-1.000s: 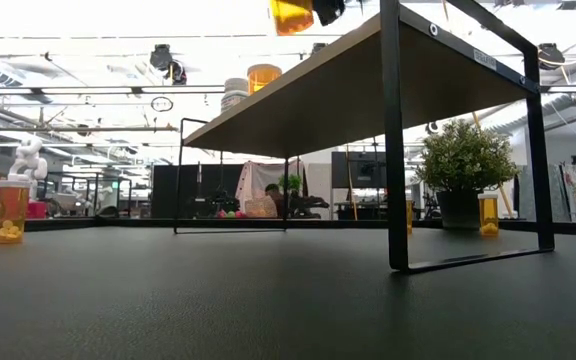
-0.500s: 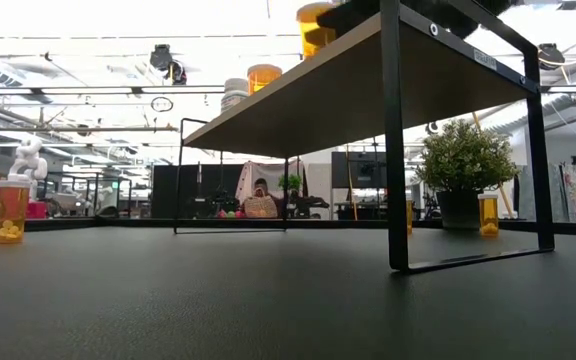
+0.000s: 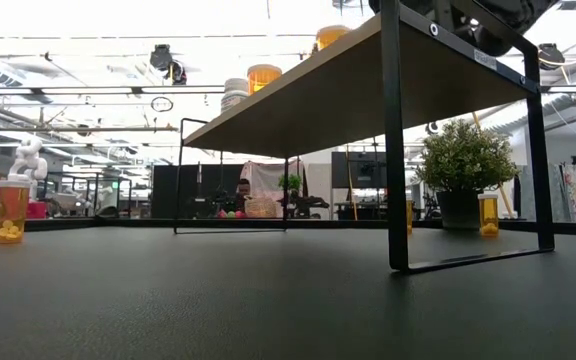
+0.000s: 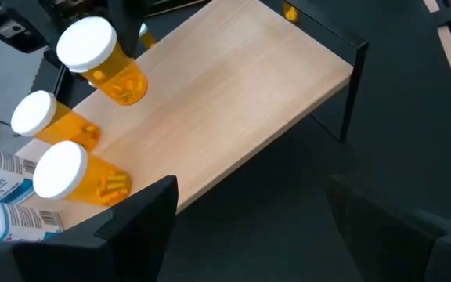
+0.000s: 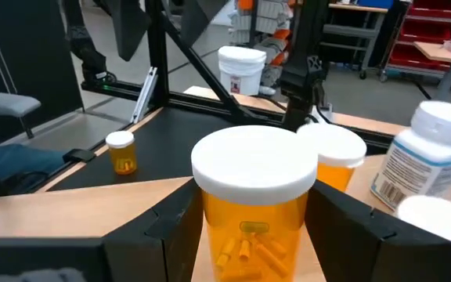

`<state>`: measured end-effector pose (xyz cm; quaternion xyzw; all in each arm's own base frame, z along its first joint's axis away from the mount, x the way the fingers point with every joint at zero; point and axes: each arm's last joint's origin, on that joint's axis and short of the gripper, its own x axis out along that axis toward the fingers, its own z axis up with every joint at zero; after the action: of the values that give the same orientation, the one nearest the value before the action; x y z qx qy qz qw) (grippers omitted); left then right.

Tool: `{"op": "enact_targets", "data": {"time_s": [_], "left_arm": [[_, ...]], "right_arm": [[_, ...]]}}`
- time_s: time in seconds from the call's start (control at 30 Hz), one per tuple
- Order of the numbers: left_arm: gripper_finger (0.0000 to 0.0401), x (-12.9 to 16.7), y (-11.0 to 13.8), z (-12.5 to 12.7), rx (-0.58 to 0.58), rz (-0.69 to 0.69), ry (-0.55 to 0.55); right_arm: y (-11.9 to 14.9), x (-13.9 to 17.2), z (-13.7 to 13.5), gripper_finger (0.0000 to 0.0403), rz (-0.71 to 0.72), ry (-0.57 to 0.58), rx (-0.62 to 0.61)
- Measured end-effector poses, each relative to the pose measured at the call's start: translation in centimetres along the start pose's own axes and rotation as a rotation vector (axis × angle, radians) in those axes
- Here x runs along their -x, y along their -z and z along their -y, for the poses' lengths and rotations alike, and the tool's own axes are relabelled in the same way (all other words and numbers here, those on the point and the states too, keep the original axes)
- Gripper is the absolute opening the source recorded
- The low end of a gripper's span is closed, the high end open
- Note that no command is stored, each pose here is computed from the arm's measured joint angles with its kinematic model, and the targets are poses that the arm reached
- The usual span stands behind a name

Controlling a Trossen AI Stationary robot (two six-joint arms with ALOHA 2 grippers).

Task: Pick and place medicine bottles onto shelf by color
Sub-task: Put the top orange capsule bottle on the shelf aligned with the orange capsule bottles

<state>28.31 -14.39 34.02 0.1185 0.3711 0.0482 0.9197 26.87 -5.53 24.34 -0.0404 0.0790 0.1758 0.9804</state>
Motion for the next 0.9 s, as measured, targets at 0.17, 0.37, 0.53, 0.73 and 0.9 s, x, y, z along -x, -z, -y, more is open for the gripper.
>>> {"op": "enact_targets", "data": {"time_s": [0.17, 0.37, 0.53, 0.73, 0.9], "left_arm": [[0.0328, -0.1, 0.0, -0.2, -0.004, -0.001, -0.004], [0.0328, -0.2, -0.1, -0.4, -0.014, -0.001, -0.01], [0.0328, -0.4, -0.3, -0.6, -0.023, 0.014, -0.012], [0.0328, -0.4, -0.3, -0.7, -0.026, 0.013, -0.015], [0.0328, -0.4, -0.3, -0.7, -0.026, 0.013, -0.015]], "right_arm": [[0.6, 0.1, -0.2, 0.0199, -0.015, -0.006, -0.013], [1.1, 0.3, -0.1, 0.0199, -0.029, 0.002, -0.049], [1.6, 0.4, -0.1, 0.0199, -0.041, 0.022, -0.057], [1.8, 0.3, 0.0, 0.0199, -0.047, 0.033, -0.078], [1.8, 0.3, 0.0, 0.0199, -0.049, 0.034, -0.079]]}}
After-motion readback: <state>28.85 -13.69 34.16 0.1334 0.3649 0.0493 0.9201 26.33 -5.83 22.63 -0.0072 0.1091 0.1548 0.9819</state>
